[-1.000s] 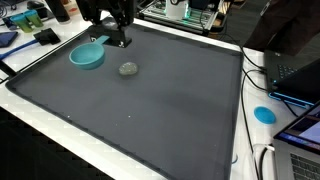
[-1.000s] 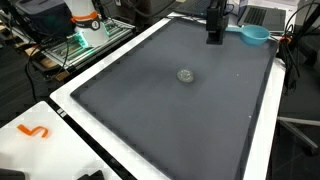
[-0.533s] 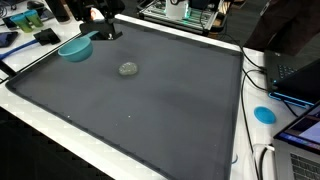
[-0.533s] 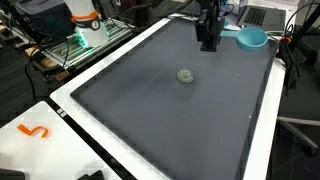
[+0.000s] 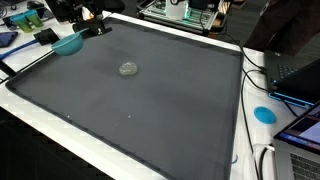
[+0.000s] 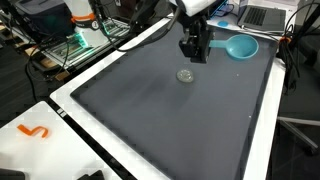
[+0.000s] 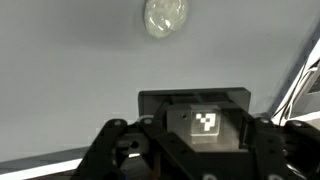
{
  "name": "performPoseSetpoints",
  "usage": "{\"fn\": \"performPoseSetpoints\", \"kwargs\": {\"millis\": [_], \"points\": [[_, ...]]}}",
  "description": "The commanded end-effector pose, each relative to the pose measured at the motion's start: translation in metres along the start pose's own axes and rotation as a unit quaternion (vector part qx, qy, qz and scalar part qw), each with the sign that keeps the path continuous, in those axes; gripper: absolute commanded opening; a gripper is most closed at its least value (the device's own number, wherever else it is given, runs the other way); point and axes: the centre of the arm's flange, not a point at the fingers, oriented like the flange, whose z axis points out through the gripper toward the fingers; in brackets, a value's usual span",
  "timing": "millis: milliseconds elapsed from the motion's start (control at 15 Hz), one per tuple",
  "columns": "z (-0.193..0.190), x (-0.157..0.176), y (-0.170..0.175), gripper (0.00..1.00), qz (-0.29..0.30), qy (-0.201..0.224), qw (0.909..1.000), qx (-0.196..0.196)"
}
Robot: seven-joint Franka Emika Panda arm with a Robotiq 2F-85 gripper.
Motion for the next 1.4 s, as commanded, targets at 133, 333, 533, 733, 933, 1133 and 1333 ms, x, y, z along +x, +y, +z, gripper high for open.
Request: {"fn": "performPoseSetpoints", "kwargs": {"millis": [133, 333, 533, 733, 933, 1133, 1333], "points": [[-0.001, -0.028, 0.032, 0.31, -0.022, 0.006, 0.9990, 0.037], [-0.002, -0.040, 0.044, 0.31, -0.037, 0.014, 0.9983, 0.044], [-0.003, -0.050, 0.055, 0.31, -0.045, 0.021, 0.9976, 0.048], [-0.002, -0.061, 0.064, 0.31, -0.051, 0.025, 0.9971, 0.050], [-0.001, -0.069, 0.071, 0.31, -0.054, 0.026, 0.9968, 0.052], [0.001, -0.076, 0.075, 0.31, -0.057, 0.028, 0.9966, 0.053], [0.002, -0.083, 0.078, 0.31, -0.064, 0.032, 0.9960, 0.053]]}}
